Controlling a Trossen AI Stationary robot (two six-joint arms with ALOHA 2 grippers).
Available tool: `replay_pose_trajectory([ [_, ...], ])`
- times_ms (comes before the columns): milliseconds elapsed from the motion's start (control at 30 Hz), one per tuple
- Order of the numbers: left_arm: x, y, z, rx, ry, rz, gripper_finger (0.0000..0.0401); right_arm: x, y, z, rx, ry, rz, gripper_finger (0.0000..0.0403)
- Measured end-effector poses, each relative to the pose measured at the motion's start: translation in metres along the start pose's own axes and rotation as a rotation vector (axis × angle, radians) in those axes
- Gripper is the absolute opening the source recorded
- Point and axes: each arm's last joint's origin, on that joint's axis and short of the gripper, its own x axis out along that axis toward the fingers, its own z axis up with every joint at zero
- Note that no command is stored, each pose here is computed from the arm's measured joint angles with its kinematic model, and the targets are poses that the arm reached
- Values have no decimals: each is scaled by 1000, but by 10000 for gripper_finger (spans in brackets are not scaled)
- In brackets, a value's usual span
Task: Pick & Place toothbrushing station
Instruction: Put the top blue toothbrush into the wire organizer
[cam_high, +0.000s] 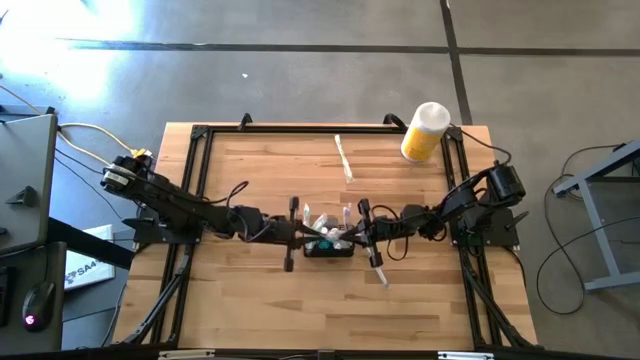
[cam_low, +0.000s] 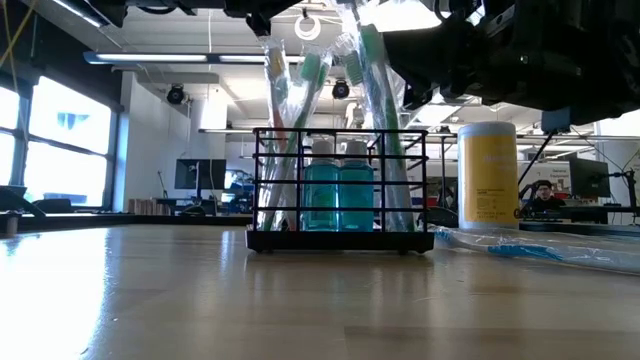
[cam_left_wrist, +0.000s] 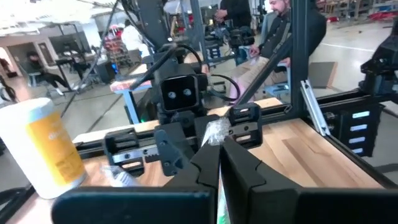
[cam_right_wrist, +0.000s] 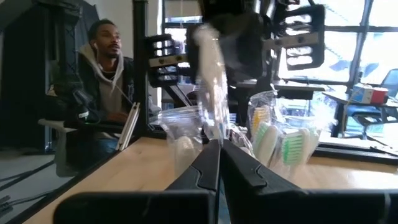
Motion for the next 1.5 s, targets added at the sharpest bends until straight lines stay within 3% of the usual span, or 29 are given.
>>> replay_pose_trajectory([
  [267, 18, -1, 25, -13, 152, -40, 0, 0, 4, 1, 1, 4, -28, 5],
  [367, 21, 0, 33, -15, 162, -42, 0, 0, 9, 3, -37, 2, -15, 9],
  [500, 22, 3, 34, -40, 164, -30, 0, 0, 18, 4, -96, 10, -84, 13],
  [867, 39, 19, 9, -143, 208, -33, 0, -9, 51, 7, -375, 117, -445, 9],
  [1033, 44, 25, 0, -172, 219, -58, 0, -14, 69, 11, -445, 131, -446, 7],
  [1233, 44, 25, 1, -174, 214, -63, 0, -16, 77, 12, -438, 125, -413, 7],
  [1500, 47, 26, 8, -172, 221, -49, 0, -14, 74, 6, -317, 140, -407, 7],
])
